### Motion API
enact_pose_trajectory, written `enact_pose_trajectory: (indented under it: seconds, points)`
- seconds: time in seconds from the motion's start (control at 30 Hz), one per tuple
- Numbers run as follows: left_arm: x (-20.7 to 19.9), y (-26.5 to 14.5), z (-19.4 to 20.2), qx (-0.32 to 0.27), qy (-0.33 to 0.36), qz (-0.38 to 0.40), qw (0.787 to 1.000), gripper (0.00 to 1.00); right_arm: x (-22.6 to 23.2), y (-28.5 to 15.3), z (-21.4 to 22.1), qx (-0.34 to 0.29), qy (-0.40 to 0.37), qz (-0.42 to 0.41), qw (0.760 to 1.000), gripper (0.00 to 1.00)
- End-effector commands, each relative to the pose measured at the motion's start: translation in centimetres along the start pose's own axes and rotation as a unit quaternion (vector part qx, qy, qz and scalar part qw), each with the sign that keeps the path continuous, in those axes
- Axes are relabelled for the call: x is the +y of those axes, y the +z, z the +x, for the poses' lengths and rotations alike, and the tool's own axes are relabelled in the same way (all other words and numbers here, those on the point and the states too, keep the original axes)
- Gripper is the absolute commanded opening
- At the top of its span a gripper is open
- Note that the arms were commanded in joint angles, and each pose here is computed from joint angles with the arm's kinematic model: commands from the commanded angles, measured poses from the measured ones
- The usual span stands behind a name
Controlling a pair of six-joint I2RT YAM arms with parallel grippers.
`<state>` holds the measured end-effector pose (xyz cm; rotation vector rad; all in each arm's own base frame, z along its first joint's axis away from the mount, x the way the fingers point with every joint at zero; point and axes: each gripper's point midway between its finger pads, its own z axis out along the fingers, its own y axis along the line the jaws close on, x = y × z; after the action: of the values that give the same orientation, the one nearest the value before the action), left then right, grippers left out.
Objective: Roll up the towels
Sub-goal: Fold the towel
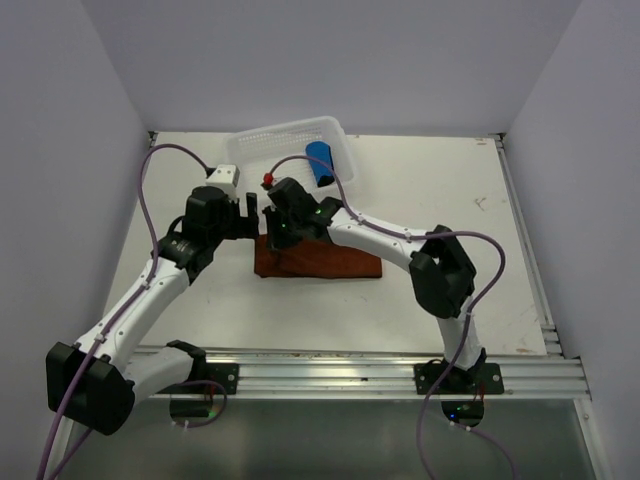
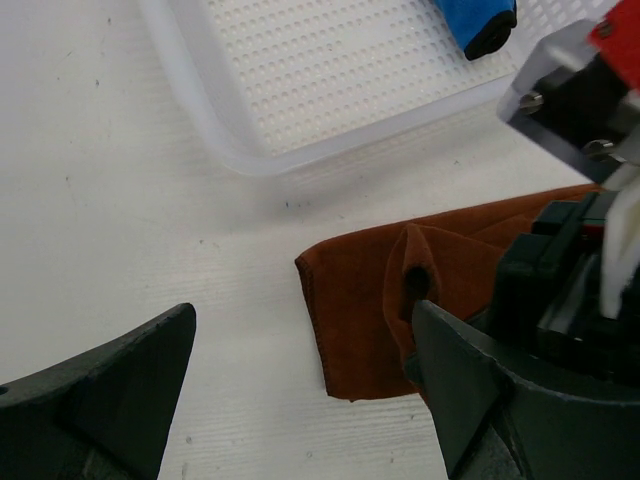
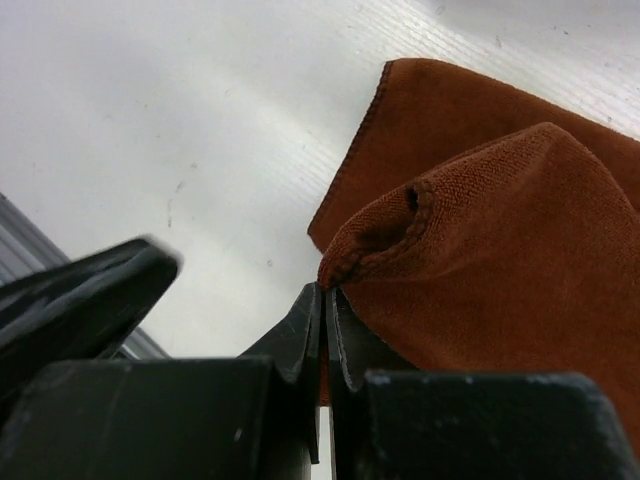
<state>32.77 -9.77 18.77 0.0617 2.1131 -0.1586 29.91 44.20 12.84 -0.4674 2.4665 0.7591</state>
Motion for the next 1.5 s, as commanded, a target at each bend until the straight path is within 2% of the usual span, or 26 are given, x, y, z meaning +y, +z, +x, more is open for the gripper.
enact_pose_trajectory:
  seconds: [0.0,0.23,0.43,0.47,0.5,0.6,0.77,0.87,1.1,1.3,1.43,1.47]
  points:
    - [0.4,-0.3,-1.0,-0.020,-0.008,-0.005,1.000,0.93,1.0,1.6,-0.6,-0.006,0.002,-0.020,1.000,0.00]
    - [0.7,-1.0,-1.8,-0.037,-0.015,-0.013,0.999,0.93,0.6,4.7,1.1,0.020,0.011,-0.025,0.999,0.00]
    - [0.7,-2.6,-3.2,-0.078,-0.022,-0.007,0.997,0.93,1.4,6.4,1.5,0.028,0.012,-0.054,0.998,0.02]
    - [0.7,-2.6,-3.1,-0.078,-0.021,-0.006,0.997,0.93,2.0,6.5,1.1,0.023,0.016,-0.067,0.997,0.04]
    - [0.6,-2.6,-3.2,-0.079,-0.021,-0.005,0.997,0.93,2.5,6.5,1.1,0.024,0.017,-0.081,0.996,0.12]
    - [0.7,-2.6,-3.1,-0.076,-0.020,-0.006,0.997,0.93,3.5,6.7,0.6,0.014,0.021,-0.104,0.994,0.27]
    - [0.8,-2.8,-3.3,-0.081,-0.020,-0.008,0.996,0.93,4.7,6.5,0.2,0.006,0.005,-0.117,0.993,0.39]
    - [1.0,-3.1,-3.5,-0.087,-0.022,-0.012,0.996,0.93,5.0,6.4,0.1,0.003,-0.001,-0.121,0.993,0.42]
    - [1.3,-3.4,-3.9,-0.096,-0.023,-0.021,0.995,0.93,5.0,4.8,-1.9,-0.017,-0.021,-0.102,0.994,0.42]
    - [1.3,-3.6,-3.9,-0.099,-0.024,-0.021,0.995,0.93,1.6,2.8,-3.1,-0.034,-0.029,-0.018,0.999,0.37]
    - [1.2,-3.4,-3.9,-0.097,-0.023,-0.019,0.995,0.93,-0.2,2.7,-2.7,-0.028,-0.040,0.023,0.999,0.23]
    - [1.2,-3.4,-3.9,-0.097,-0.022,-0.018,0.995,0.93,-0.4,2.9,-2.5,-0.025,-0.040,0.027,0.998,0.16]
